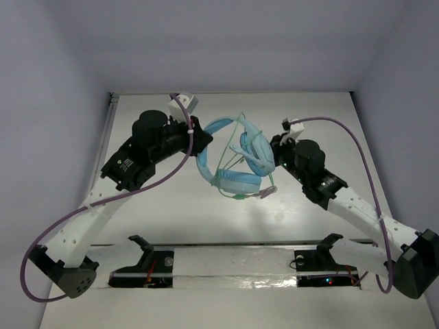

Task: Wrap the headphones

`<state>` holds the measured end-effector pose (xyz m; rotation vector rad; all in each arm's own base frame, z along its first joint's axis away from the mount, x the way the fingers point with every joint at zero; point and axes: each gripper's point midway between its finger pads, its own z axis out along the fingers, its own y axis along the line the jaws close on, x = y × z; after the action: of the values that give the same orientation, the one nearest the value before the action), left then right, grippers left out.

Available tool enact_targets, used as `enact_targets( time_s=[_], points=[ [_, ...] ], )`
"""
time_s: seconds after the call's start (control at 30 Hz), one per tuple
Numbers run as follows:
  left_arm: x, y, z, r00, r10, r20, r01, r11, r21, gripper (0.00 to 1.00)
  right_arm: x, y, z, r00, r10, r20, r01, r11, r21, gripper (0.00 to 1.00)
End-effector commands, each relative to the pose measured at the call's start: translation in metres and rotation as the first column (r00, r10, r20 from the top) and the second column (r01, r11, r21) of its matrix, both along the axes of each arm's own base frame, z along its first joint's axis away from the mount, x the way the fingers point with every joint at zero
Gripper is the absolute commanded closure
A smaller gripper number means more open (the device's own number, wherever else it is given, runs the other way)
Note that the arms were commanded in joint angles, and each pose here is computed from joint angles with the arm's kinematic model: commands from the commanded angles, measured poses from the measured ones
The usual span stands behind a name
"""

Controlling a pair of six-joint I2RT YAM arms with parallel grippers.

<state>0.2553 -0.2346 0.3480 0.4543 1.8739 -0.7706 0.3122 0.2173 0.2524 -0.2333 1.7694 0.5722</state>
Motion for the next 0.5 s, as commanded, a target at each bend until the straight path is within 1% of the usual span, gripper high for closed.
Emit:
enact_targets(
  time_s=[0.0, 0.07, 0.13, 0.17, 0.2, 0.23, 0.27, 0.37, 0.4, 0.47],
  points=[
    [0.004, 0.004, 0.053, 0.995, 0.035, 0.097, -0.026, 0.995, -0.095, 1.0, -0.012, 0.005, 0.037, 0.995, 0.04, 0.095, -0.055, 0.985, 0.162, 1.0],
    [0.006, 0.006, 0.057, 0.994, 0.045, 0.102, -0.035, 0.994, -0.101, 1.0, -0.019, 0.001, 0.027, 0.996, 0.033, 0.085, -0.049, 0.98, 0.192, 1.0],
    [0.005, 0.005, 0.059, 0.994, 0.038, 0.103, -0.026, 0.994, -0.111, 1.0, -0.036, 0.007, 0.033, 0.985, 0.111, 0.134, -0.139, 0.964, 0.228, 1.0],
    [0.005, 0.003, 0.06, 0.994, 0.028, 0.101, -0.016, 0.993, -0.117, 1.0, -0.042, 0.009, 0.024, 0.982, 0.137, 0.133, -0.165, 0.959, 0.229, 0.93],
    [0.004, 0.002, 0.059, 0.995, 0.023, 0.1, -0.011, 0.993, -0.118, 1.0, -0.046, 0.012, 0.03, 0.973, 0.159, 0.166, -0.197, 0.95, 0.243, 0.76],
    [0.004, -0.001, 0.058, 0.996, 0.008, 0.094, 0.003, 0.993, -0.12, 1.0, -0.045, 0.014, 0.026, 0.973, 0.168, 0.161, -0.203, 0.951, 0.235, 0.63],
    [0.004, -0.002, 0.058, 0.996, 0.002, 0.09, 0.009, 0.993, -0.12, 1.0, -0.043, 0.016, 0.025, 0.971, 0.18, 0.159, -0.21, 0.955, 0.207, 0.52],
    [0.003, -0.004, 0.056, 0.996, -0.01, 0.084, 0.02, 0.993, -0.118, 1.0, -0.03, 0.019, 0.021, 0.977, 0.161, 0.141, -0.185, 0.967, 0.176, 0.47],
    [0.003, -0.004, 0.056, 0.997, -0.01, 0.082, 0.02, 0.993, -0.118, 1.0, -0.024, 0.016, 0.025, 0.98, 0.128, 0.15, -0.154, 0.972, 0.175, 0.45],
    [0.002, -0.004, 0.057, 0.996, -0.012, 0.083, 0.022, 0.993, -0.115, 1.0, -0.014, 0.012, 0.022, 0.986, 0.088, 0.143, -0.109, 0.983, 0.147, 0.45]
  ],
)
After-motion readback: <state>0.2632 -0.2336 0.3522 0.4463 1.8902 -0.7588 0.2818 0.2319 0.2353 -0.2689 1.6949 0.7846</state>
